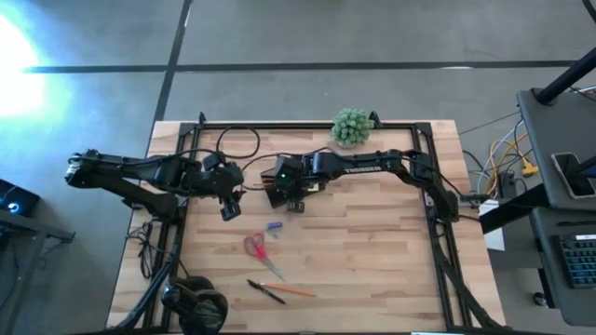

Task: Pick and place office supplies into organizer
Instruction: Put the red scissors into the desk organizer

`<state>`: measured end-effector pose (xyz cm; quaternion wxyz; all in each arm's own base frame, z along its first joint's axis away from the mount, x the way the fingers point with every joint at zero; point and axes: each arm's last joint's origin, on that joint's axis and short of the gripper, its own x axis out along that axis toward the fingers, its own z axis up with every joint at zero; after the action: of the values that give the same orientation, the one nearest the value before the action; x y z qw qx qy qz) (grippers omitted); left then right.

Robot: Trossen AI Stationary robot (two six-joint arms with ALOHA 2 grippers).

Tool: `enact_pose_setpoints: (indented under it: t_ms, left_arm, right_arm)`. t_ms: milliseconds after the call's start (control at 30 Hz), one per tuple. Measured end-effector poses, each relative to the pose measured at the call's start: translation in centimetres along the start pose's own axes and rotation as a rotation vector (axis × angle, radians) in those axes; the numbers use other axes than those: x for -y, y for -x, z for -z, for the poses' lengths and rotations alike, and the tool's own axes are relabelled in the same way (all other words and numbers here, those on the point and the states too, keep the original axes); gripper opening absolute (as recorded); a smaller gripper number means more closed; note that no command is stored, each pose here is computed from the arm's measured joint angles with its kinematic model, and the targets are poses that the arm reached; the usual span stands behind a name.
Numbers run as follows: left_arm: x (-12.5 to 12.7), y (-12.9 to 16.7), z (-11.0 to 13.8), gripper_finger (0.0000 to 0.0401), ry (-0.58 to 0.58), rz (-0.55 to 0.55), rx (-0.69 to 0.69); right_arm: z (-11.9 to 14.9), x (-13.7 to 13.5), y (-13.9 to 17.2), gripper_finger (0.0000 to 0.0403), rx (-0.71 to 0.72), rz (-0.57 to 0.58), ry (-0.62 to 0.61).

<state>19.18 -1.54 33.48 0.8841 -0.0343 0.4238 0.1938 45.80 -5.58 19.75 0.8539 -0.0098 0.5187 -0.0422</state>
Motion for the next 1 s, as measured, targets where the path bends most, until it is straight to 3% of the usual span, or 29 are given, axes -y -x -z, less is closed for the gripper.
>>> enact_pose_setpoints:
  t_ms: [200,333,467,733,1000]
  left_arm:
    - [0.0,0.0,0.0,0.0153,0.002,0.0,0.0]
    - [0.0,0.0,0.0,0.0153,0.001,0.0,0.0]
    - [0.0,0.0,0.0,0.0153,0.001,0.0,0.0]
    - [0.0,0.0,0.0,0.0153,0.001,0.0,0.001]
    - [0.0,0.0,0.0,0.0153,0.001,0.001,0.001]
  right_arm:
    - [1.0,-1.4,0.1,0.0127,-0.109,-0.043,-0.01]
    - [1.9,-4.7,-0.3,0.0143,-0.156,-0.109,0.158]
    - [2.0,-7.2,-1.0,0.015,-0.077,-0.136,0.269]
    - [1.7,-5.7,-1.5,0.0149,-0.03,-0.11,0.19]
    - [2.2,-5.5,-2.1,0.015,-0.003,-0.144,0.24]
